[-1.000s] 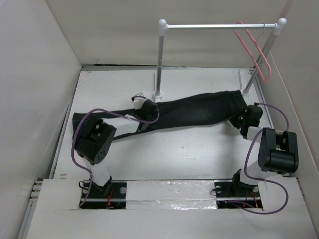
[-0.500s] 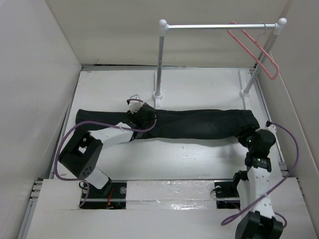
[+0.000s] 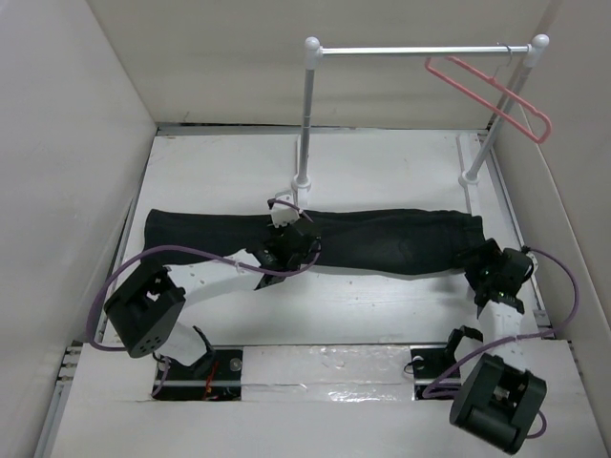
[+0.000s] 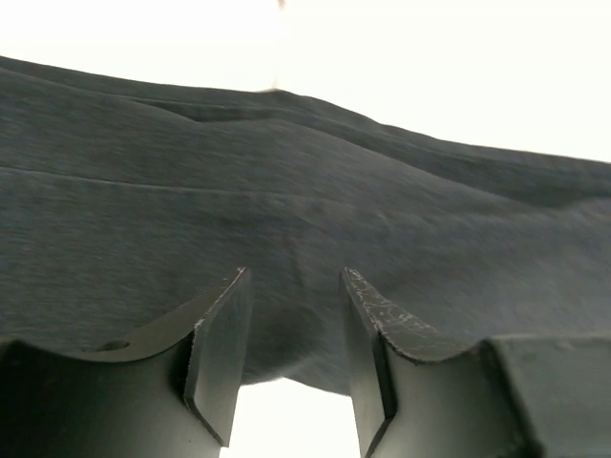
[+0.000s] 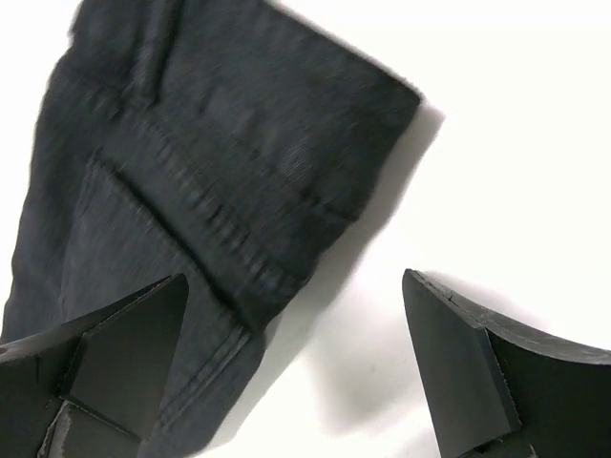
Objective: Place the trousers on the hanger
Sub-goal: Fold the trousers at the center of the board.
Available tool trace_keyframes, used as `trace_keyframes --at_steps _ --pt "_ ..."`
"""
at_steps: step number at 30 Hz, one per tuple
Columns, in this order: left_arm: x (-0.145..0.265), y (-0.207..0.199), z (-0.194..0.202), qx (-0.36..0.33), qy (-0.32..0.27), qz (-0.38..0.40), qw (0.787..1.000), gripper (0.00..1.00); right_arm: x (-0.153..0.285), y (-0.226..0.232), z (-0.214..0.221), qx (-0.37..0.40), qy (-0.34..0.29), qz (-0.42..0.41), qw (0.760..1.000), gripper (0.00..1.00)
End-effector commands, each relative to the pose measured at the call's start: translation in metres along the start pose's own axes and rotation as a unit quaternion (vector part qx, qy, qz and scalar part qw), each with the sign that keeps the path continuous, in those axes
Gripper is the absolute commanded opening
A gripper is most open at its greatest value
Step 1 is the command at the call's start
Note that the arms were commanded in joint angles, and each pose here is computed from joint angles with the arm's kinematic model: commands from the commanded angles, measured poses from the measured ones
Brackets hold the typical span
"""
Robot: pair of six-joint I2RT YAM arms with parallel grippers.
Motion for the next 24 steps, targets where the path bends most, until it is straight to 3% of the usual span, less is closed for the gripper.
trace_keyframes --at_steps 1,3,4,5,8,12,13,17,24 --pt "0.01 -0.018 -0.016 0.015 -0.024 0.032 0.999 0.38 -0.015 0.004 -0.027 -0.035 -0.049 -0.005 0.998 1.0" --pt "0.009 -0.023 -0.013 0.015 -0.019 0.043 0.999 0.32 -0.024 0.014 -0.032 -0.043 -0.044 -0.033 0.998 1.0" --pt "0.008 -0.022 -0.01 0.012 -0.016 0.043 0.999 0.21 -0.033 0.013 -0.028 -0.048 -0.019 -0.025 0.998 0.99" --pt "0.008 -0.023 -0.01 0.013 -0.016 0.045 0.999 0.16 -0.037 0.014 -0.028 -0.044 -0.009 -0.025 0.999 0.98" --pt "0.007 -0.019 -0.005 0.012 -0.015 0.041 0.999 0.0 -0.047 0.022 -0.027 -0.051 0.004 -0.05 0.997 0.82" --pt "0.009 -0.011 -0.001 0.017 -0.019 0.038 0.999 0.0 -0.036 0.038 -0.039 -0.017 -0.036 -0.091 0.995 0.08" --pt "0.011 -0.011 -0.005 0.021 -0.023 0.041 0.999 0.0 -0.031 0.049 -0.033 0.005 -0.03 -0.106 0.994 0.0" --pt "0.013 -0.008 -0.012 0.026 -0.03 0.039 0.998 0.0 0.002 0.098 -0.013 0.134 -0.015 -0.182 0.974 0.0" --pt "0.001 0.001 0.001 0.02 -0.014 0.018 1.0 0.0 0.078 0.147 0.027 0.238 0.022 -0.278 0.93 0.0"
Point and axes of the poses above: each gripper's point midway between its finger pads, its own x axis back along the fingers, its own y axis along the line the jaws close on, z = x × y, the point moved 2 cm from there along x, back along the fingers, and after that the axes turned 7 degrees about -x, right-handed, at the moved point
